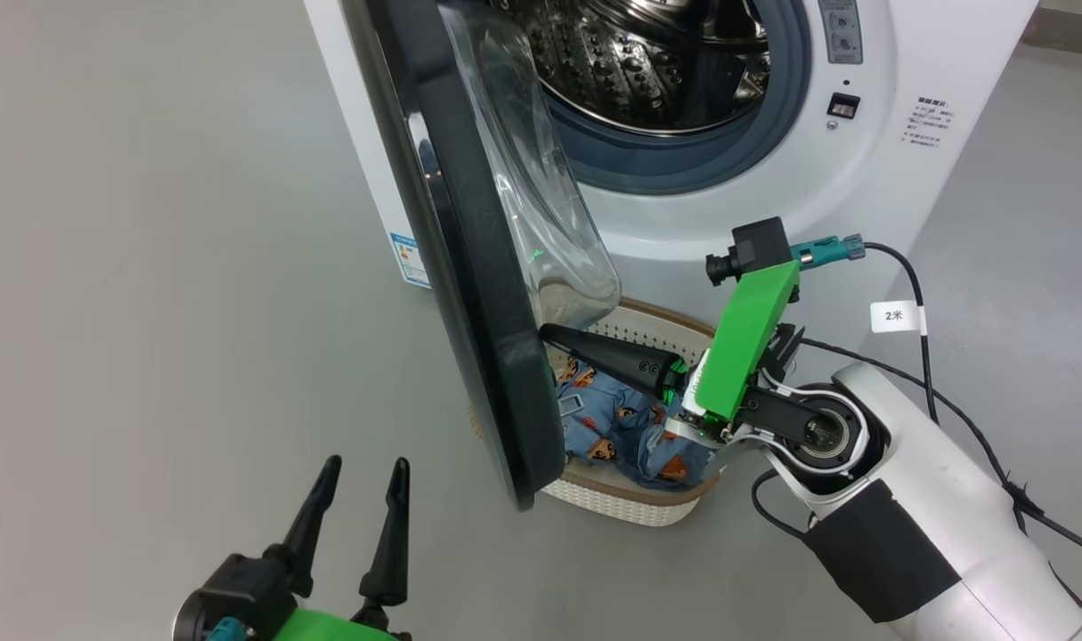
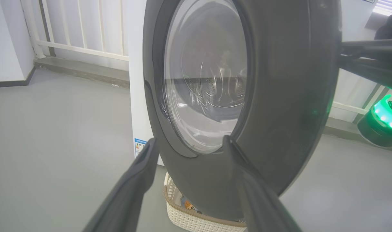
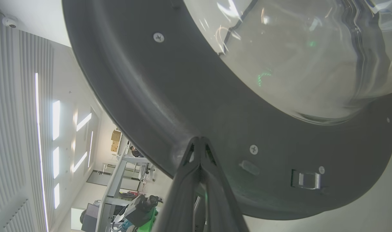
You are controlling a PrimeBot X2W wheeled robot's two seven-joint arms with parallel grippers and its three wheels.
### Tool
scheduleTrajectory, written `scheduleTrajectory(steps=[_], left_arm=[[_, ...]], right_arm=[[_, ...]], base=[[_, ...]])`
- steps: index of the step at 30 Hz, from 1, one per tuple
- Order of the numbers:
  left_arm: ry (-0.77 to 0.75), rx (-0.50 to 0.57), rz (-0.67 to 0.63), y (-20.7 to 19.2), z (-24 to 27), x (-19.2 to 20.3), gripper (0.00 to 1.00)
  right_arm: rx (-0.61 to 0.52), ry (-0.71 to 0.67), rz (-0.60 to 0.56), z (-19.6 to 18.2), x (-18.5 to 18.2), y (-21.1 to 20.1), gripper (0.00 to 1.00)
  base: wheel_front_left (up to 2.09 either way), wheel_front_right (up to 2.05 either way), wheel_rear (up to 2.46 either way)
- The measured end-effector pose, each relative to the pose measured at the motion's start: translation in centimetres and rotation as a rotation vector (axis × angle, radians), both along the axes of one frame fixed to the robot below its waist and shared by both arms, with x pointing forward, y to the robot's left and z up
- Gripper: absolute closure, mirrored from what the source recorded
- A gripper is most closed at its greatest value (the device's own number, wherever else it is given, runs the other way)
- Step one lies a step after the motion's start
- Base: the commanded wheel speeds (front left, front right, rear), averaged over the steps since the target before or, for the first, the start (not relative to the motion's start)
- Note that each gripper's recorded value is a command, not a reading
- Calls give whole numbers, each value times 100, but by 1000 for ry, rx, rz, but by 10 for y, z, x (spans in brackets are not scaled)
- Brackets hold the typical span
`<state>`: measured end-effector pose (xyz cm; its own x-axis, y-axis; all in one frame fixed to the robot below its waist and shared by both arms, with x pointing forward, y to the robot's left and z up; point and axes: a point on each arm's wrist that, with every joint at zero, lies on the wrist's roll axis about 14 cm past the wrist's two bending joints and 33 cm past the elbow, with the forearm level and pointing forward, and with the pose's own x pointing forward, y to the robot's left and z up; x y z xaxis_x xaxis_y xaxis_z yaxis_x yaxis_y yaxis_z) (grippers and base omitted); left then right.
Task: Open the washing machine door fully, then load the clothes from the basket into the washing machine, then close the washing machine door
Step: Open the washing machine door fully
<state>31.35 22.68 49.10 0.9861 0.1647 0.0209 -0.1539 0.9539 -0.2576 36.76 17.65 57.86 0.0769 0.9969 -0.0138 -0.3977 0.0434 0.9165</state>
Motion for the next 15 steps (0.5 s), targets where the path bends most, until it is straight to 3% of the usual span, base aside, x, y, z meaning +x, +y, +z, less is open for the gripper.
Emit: scheduleTrajectory(steps=[8, 9, 13, 14, 15], left_arm=[[-8, 3, -28, -6, 2, 3, 0], [-8, 3, -33, -7, 2, 4, 0], [-6, 0, -51, -12, 0, 7, 0], [-7, 0, -54, -13, 0, 8, 0], [-8, -1, -56, -14, 1, 9, 0]], right_arm=[[4, -18, -50, 3, 4, -5, 100], [5, -15, -68, 1, 5, -8, 96], [-11, -10, -145, -8, 14, -20, 51], [-15, -10, -164, -10, 16, -23, 20], [-16, -11, -185, -11, 19, -27, 3]], base=[[0, 0, 0], [0, 0, 0], [0, 0, 0], [0, 0, 0], [0, 0, 0]])
